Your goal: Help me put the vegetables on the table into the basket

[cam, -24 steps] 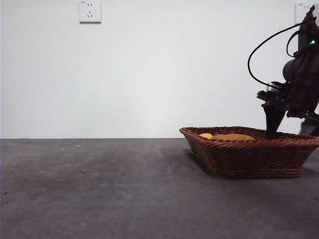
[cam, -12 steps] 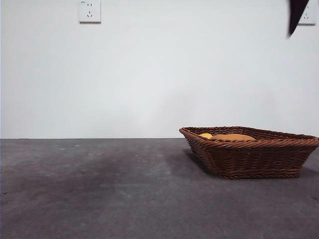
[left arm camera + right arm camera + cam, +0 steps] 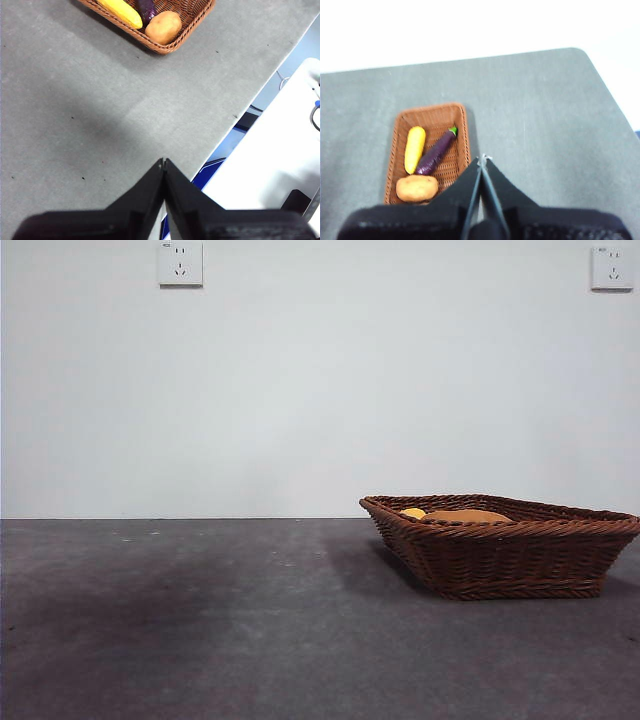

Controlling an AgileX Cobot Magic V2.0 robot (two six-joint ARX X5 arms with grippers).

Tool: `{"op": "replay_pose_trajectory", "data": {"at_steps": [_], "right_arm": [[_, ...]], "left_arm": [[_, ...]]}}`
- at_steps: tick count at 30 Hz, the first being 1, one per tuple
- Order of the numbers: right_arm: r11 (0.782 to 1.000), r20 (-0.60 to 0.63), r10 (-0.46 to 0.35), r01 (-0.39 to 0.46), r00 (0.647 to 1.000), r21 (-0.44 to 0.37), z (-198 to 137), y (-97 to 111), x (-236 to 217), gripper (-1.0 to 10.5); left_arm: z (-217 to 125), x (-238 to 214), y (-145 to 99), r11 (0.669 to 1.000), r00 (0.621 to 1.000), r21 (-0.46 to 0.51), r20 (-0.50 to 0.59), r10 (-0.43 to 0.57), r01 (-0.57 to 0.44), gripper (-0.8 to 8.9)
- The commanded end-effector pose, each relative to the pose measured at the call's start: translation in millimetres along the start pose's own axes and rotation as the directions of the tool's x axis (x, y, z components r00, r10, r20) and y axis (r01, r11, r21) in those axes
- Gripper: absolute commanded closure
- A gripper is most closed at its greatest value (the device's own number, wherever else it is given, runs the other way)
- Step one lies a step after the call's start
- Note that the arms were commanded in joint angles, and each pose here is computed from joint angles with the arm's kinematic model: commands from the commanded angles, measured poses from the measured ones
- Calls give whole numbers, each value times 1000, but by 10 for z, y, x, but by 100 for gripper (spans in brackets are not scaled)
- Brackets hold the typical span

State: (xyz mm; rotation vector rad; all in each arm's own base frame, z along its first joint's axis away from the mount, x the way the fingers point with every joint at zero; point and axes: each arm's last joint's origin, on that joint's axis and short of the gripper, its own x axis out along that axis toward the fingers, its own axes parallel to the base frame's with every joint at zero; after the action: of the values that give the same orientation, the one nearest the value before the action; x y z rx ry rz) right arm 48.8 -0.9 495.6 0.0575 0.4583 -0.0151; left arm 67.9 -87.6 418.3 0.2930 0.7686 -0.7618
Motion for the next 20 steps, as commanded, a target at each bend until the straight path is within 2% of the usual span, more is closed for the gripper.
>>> {"op": "replay_pose_trajectory", "data": {"at_steps": [1, 10, 16, 20], "right_arm": [[1000, -11, 0, 0, 1000, 8, -46, 0, -41, 962], [1000, -53, -2, 2, 999, 9, 15, -2, 112, 962], [1000, -123, -4, 6, 992, 11, 102, -7, 371, 962], [1000, -185, -7, 9, 983, 13, 164, -12, 608, 962]], "left_arm": [[1, 12, -4, 1000, 1000, -9, -2, -4, 4, 818], [77, 155, -24, 1000, 999, -5, -51, 2, -3, 817], [137, 283, -39, 1000, 996, -2, -94, 8, -8, 818], [138, 274, 27, 999, 995, -36, -89, 36, -40, 818]]}}
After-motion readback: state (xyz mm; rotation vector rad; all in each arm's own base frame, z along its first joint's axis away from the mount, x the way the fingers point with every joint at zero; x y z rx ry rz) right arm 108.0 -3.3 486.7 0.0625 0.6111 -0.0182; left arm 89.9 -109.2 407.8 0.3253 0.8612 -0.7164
